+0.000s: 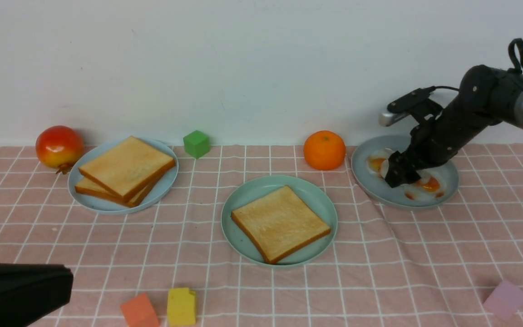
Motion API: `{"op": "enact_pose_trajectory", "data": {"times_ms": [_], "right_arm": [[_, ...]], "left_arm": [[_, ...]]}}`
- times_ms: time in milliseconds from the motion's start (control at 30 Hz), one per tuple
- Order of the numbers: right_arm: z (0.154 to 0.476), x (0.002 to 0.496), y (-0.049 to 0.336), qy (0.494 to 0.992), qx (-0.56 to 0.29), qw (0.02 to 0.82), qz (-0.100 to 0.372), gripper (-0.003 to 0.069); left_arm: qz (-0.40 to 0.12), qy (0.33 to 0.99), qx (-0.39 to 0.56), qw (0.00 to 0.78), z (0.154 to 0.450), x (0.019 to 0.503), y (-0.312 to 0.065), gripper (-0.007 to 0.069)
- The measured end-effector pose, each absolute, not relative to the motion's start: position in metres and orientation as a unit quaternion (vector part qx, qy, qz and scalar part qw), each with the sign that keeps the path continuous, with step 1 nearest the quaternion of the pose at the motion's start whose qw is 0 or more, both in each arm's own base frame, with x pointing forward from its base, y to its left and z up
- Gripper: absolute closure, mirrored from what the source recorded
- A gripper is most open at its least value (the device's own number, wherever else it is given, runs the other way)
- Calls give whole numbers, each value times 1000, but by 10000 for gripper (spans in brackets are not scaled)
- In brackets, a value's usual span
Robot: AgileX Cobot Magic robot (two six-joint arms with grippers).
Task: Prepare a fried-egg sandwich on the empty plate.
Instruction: Use the right arm to grab a fried egg
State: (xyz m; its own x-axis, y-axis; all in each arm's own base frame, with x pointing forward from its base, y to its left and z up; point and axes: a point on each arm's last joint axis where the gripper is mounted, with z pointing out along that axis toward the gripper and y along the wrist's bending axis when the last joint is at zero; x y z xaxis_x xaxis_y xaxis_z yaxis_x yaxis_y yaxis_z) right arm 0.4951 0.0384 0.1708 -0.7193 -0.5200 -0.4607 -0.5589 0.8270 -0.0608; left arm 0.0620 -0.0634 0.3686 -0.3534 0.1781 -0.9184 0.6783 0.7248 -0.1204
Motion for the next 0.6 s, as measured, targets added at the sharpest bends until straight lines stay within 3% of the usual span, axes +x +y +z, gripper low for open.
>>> {"op": "enact_pose_trajectory", "data": {"times_ms": [333, 600], "right_arm": [[200, 504, 29, 937, -237, 252, 53, 4], [181, 506, 29, 941, -248, 223, 55, 9]], "left_arm": [[-252, 782, 272, 501, 369, 62, -64, 631], [-240, 779, 275, 511, 370, 66, -64, 628]]}}
